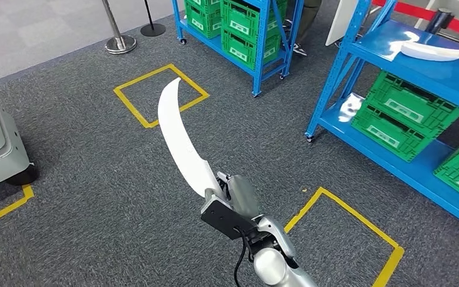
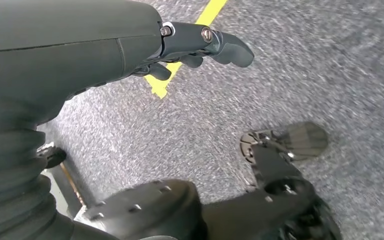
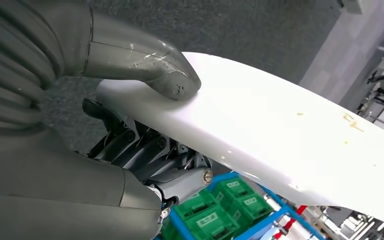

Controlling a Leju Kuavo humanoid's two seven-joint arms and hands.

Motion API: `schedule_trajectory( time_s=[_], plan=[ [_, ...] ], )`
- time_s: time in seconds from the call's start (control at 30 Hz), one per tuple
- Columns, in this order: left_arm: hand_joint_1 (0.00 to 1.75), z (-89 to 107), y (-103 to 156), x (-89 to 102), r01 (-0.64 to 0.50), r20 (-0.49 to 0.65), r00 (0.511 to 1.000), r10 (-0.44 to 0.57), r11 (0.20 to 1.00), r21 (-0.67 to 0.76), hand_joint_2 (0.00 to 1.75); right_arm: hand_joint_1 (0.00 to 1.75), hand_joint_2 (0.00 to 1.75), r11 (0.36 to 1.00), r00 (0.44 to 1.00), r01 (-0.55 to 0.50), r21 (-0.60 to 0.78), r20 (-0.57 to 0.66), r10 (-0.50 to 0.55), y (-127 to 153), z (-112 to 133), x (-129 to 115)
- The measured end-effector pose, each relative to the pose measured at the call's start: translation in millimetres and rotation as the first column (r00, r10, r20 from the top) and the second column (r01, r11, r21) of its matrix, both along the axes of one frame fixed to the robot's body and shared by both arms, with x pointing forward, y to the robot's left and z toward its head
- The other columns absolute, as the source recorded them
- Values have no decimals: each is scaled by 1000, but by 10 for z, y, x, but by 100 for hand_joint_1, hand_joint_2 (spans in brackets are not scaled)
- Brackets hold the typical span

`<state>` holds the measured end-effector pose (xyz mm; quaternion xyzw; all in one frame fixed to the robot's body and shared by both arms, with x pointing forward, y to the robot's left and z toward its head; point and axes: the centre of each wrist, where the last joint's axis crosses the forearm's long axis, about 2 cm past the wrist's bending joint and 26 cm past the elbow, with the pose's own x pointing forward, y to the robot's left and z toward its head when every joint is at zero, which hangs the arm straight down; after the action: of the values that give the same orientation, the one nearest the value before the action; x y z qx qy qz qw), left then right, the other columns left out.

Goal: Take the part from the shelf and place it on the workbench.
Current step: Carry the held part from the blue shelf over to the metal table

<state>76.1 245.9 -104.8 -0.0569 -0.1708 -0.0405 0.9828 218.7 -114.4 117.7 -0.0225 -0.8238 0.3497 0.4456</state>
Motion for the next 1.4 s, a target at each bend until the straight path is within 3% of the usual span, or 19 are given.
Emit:
schedule_trajectory(
  time_s=[0.4,1.4],
  plan=[
    [0,16,-19,76,5,14,1000,-5,1000,-2,175,162,175,999,999,35,-7,-9,-35,-27,-48,-34],
    [0,5,-51,3,-18,10,1000,18,1000,-15,175,162,175,1000,999,25,-18,-23,-26,24,-49,-18]
  ],
)
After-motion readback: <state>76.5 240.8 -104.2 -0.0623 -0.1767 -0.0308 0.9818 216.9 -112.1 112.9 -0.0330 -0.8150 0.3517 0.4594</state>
